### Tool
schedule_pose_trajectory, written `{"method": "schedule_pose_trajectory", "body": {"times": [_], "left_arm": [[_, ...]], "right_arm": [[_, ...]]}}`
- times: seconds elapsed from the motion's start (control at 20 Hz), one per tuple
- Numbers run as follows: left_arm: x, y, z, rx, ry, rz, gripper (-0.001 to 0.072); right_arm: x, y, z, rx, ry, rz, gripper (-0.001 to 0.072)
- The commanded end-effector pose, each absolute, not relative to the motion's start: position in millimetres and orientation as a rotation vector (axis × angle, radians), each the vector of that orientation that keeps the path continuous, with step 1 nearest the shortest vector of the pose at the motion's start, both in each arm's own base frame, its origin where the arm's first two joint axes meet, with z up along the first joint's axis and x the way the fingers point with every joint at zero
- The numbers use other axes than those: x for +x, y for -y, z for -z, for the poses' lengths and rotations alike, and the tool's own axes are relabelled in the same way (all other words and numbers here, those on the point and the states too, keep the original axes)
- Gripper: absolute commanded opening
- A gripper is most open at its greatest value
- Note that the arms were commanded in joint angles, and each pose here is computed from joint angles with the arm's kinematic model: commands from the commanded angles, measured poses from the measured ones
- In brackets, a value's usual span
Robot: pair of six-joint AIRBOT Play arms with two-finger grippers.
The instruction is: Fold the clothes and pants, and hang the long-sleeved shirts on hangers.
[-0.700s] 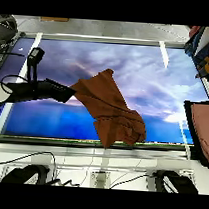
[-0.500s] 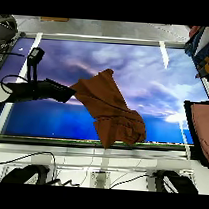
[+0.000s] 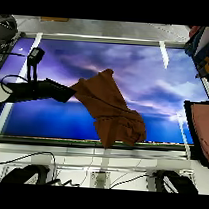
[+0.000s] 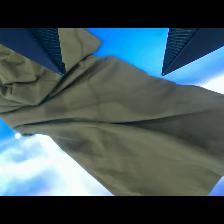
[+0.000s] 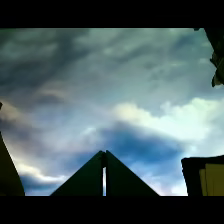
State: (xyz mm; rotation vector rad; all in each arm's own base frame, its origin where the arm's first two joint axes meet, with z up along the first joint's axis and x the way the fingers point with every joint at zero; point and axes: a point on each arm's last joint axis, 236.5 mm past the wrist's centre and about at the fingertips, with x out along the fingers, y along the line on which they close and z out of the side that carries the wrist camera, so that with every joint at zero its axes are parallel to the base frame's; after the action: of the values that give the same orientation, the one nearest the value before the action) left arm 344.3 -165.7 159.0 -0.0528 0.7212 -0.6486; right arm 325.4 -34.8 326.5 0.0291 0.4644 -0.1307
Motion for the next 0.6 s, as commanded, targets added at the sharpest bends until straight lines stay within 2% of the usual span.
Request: {"method": "schedule_pose_trajectory", "body": {"times": [0.0, 0.15, 0.35, 0.45, 0.55], "left_arm": [[344, 168, -161, -0.062, -0.716, 0.653, 0.0698], [338, 170, -157, -0.078, -0.749, 0.665, 0.0698], [317, 172, -144, -0.159, -0.883, 0.667, 0.0698], [297, 174, -134, -0.144, -0.969, 0.708, 0.0698], [280, 175, -127, -0.132, -1.038, 0.74, 0.0698]], "right_arm": [[329, 30, -334, 0.043, -0.43, 0.112, 0.0024], [317, 31, -303, 0.047, -0.571, 0.119, 0.0024], [275, 9, -219, 0.072, -0.949, 0.04, 0.0023], [260, -21, -171, 0.036, -1.099, -0.135, 0.0023], [238, -65, -121, 0.1, -1.23, -0.351, 0.0022]]}}
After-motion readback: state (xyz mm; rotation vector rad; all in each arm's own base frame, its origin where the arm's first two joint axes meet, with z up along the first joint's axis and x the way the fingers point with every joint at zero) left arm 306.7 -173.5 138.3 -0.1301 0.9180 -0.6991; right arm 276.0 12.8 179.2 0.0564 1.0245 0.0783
